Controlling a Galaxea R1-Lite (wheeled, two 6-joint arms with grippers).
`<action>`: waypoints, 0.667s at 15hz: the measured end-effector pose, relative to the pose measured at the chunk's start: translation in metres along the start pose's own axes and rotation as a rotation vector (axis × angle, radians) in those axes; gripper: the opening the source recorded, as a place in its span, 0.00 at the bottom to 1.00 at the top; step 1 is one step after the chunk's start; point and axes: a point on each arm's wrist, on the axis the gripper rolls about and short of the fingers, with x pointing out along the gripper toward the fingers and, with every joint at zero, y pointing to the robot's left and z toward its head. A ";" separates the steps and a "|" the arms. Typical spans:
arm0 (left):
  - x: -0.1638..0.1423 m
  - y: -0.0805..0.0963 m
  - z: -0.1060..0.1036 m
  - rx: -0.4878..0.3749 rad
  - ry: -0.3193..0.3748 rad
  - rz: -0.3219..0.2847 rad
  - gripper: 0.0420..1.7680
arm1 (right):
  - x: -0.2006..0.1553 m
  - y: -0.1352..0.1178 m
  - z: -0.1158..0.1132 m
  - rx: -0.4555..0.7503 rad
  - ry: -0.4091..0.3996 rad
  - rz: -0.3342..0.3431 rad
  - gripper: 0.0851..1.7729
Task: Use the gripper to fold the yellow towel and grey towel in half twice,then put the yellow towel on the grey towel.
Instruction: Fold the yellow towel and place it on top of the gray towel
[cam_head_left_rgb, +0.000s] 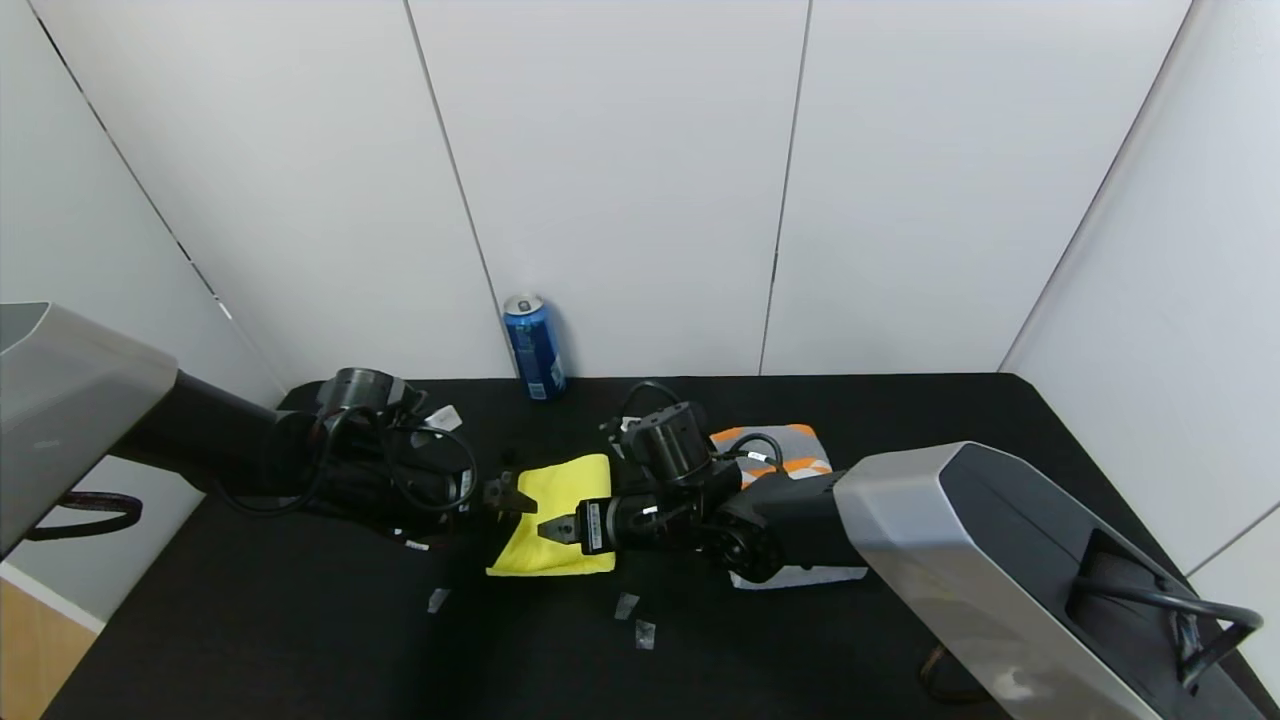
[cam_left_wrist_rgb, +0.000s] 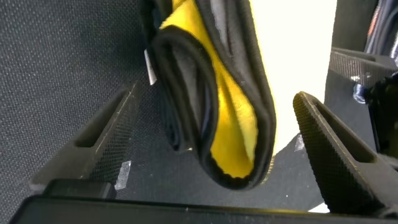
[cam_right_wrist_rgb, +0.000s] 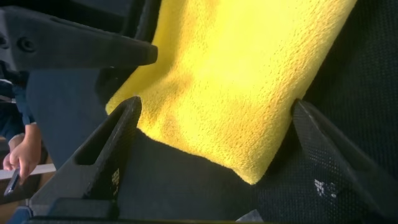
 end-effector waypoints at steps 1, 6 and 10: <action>0.001 -0.001 0.000 0.002 0.002 -0.002 0.97 | 0.001 -0.001 -0.001 0.002 0.004 -0.003 0.96; 0.005 -0.002 -0.001 0.003 0.010 -0.004 0.97 | 0.005 -0.005 -0.007 0.006 0.017 -0.015 0.96; 0.011 0.001 -0.002 0.002 0.019 -0.003 0.97 | 0.007 -0.006 -0.009 0.006 0.018 -0.017 0.96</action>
